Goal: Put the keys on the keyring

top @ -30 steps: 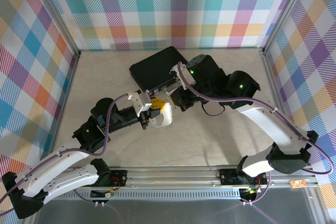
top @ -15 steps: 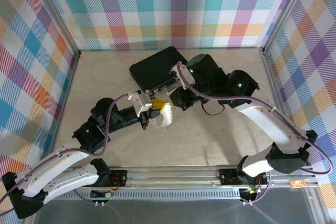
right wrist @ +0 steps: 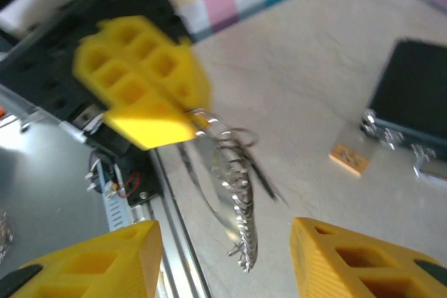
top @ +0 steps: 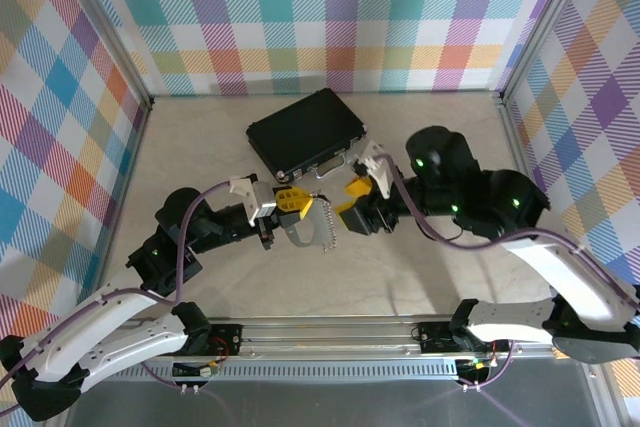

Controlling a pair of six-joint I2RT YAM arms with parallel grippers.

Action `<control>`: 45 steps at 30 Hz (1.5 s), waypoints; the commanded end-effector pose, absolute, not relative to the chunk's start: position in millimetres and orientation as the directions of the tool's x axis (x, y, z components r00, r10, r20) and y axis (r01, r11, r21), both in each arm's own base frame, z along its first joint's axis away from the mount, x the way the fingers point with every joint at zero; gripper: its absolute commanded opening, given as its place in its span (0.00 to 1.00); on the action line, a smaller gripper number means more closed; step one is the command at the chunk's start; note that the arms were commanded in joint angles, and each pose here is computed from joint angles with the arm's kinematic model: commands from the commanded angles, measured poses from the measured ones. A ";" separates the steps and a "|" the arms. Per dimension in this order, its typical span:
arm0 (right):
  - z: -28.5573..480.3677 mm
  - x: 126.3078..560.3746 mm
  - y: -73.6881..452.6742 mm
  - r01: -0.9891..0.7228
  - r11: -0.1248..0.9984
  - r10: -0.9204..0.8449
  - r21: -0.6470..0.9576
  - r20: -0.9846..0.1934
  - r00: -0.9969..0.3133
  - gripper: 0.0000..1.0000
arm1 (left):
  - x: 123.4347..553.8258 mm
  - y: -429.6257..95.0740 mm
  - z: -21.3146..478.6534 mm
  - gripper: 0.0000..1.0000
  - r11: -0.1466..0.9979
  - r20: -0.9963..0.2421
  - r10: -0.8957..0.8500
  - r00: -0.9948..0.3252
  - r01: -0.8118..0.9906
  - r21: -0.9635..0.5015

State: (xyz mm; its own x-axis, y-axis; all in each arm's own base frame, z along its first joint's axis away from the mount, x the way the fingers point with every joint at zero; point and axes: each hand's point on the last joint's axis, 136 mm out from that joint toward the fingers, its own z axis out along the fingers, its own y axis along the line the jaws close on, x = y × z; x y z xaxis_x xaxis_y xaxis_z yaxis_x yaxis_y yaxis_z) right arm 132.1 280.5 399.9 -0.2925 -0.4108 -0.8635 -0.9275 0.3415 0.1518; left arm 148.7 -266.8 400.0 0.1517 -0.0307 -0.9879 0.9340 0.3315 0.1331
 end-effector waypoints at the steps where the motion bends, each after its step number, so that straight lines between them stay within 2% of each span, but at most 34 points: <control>1: 432.7 107.2 294.7 -0.992 0.123 -0.305 0.013 -0.951 -0.050 0.49 | 116.7 -262.2 434.2 0.00 0.222 -0.975 -0.110 0.194 0.961 0.166; 7: 442.6 82.5 295.5 -0.992 -0.042 -0.232 -0.121 -0.964 0.128 0.49 | 94.9 -261.3 441.9 0.00 0.112 -0.978 -0.115 0.173 0.981 0.160; 12: 447.6 79.9 301.4 -0.980 -0.087 -0.201 -0.181 -0.960 0.196 0.49 | 85.1 -261.5 443.4 0.00 0.056 -0.982 -0.101 0.163 0.986 0.158; 23: 444.3 88.7 318.9 -0.986 -0.096 -0.217 -0.135 -0.964 0.153 0.41 | 80.3 -261.0 438.1 0.00 0.027 -0.986 -0.071 0.150 0.988 0.149; 37: 432.9 84.2 322.7 -0.987 -0.127 -0.257 -0.098 -0.958 0.128 0.17 | 82.6 -259.9 436.2 0.00 0.046 -0.986 -0.064 0.155 0.987 0.152; 39: 431.8 83.6 322.6 -0.987 -0.130 -0.261 -0.097 -0.957 0.128 0.18 | 83.2 -259.8 436.6 0.00 0.050 -0.986 -0.064 0.154 0.987 0.151; 45: 429.1 79.8 320.9 -0.987 -0.143 -0.273 -0.077 -0.955 0.114 0.30 | 82.4 -259.6 438.2 0.00 0.047 -0.986 -0.068 0.154 0.987 0.151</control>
State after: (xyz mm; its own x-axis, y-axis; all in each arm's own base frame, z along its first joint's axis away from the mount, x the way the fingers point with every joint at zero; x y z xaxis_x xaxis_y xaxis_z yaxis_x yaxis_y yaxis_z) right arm 89.0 321.9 420.0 0.0989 -0.2933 -0.9509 -0.9921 -0.1028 -0.0715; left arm 93.2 -264.4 416.5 0.1002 -0.0149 -0.9949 0.9930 0.0636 0.0990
